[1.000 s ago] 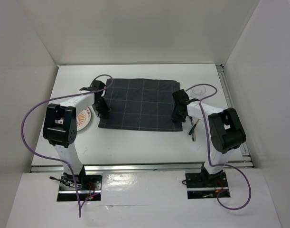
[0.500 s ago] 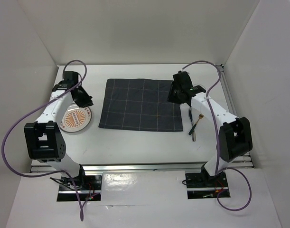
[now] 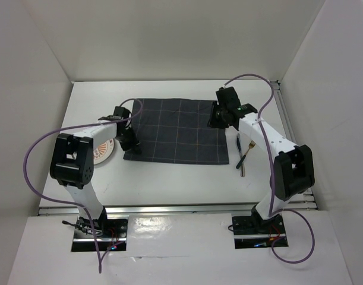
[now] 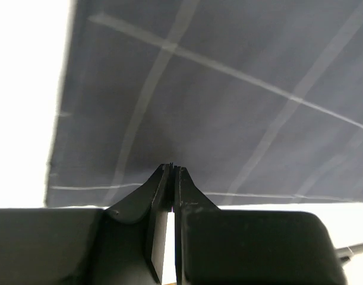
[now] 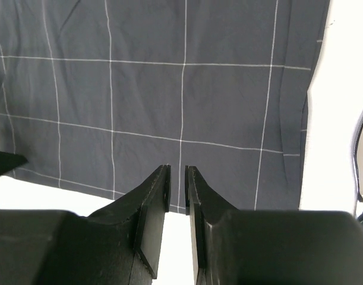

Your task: Set the dinner table for one person

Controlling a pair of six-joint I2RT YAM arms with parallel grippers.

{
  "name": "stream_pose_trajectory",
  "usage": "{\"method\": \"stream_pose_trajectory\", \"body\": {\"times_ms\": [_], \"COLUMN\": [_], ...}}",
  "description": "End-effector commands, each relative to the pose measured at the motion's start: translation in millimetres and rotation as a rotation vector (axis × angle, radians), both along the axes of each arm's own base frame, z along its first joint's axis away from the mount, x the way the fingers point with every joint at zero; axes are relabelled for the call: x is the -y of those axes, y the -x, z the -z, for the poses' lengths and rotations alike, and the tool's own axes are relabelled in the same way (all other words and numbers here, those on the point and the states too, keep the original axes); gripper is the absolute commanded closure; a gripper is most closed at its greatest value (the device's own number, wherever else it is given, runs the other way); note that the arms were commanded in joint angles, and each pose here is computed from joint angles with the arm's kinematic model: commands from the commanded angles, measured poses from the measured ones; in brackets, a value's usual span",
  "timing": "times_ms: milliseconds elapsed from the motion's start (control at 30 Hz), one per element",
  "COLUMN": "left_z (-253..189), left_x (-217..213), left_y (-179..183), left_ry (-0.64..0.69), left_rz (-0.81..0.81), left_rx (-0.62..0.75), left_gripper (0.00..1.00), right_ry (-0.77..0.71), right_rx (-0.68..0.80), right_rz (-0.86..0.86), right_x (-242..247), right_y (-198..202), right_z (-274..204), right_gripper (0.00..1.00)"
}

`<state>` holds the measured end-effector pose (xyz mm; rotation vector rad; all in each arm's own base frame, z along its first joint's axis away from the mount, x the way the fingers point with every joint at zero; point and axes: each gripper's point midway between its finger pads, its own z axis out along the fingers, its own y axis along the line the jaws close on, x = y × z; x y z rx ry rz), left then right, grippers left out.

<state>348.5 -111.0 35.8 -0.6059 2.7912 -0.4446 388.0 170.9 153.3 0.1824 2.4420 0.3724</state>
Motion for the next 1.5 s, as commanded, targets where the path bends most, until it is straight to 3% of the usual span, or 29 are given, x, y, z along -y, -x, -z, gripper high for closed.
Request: {"method": "stream_pose_trajectory", "body": {"times_ms": [0, 333, 600, 667, 700, 767, 800, 833, 867, 967, 1067, 1100, 1300, 1467], "left_z": [7, 30, -37, -71, -80, -102, -105, -109, -110, -106, -104, -103, -76, -58], "left_x": [-12, -11, -19, -26, -36, -64, -72, -84, -112, -144, -164, -169, -196, -205], "left_y": [-4, 36, 1, -18, -22, -26, -23, -19, -8, 11, 32, 36, 69, 84], "left_ry": [-0.040, -0.078, -0.121, -0.114, -0.123, -0.092, -0.047, -0.025, -0.002, 0.072, 0.091, 0.097, 0.220, 0.181], "left_rz": [-0.061, -0.099, -0.130, -0.164, -0.189, -0.271, -0.306, -0.355, -0.447, -0.554, -0.622, -0.630, -0.749, -0.784], "left_rx": [0.019, -0.109, 0.032, 0.107, 0.123, 0.167, 0.162, 0.163, 0.170, 0.186, 0.200, 0.210, 0.277, 0.227], "left_gripper": [1.00, 1.00, 0.95, 0.87, 0.80, 0.73, 0.65, 0.37, 0.35, 0.19, 0.10, 0.00, 0.00, 0.00], "right_ry": [-0.002, 0.009, 0.048, 0.050, 0.047, 0.043, 0.031, 0.022, 0.025, 0.005, -0.011, -0.019, -0.046, -0.062], "right_rx": [0.030, 0.036, 0.052, 0.064, 0.074, 0.085, 0.090, 0.087, 0.079, 0.070, 0.064, 0.062, 0.021, 0.012], "right_rz": [-0.032, -0.024, -0.026, -0.033, -0.032, -0.032, -0.040, -0.050, -0.050, -0.047, -0.063, -0.071, -0.106, -0.136], "right_x": [-6, 0, 5, 4, 3, 4, 1, 0, 1, 3, 1, -1, -7, -10], "right_y": [-2, -4, -9, -11, -13, -12, -13, -9, -8, -2, 5, 6, 15, 23], "right_z": [-20, -23, -32, -36, -40, -45, -48, -51, -50, -52, -50, -50, -40, -36], "right_gripper": [0.72, 0.70, 0.65, 0.53, 0.43, 0.35, 0.31, 0.31, 0.31, 0.28, 0.24, 0.23, 0.17, 0.13]}}
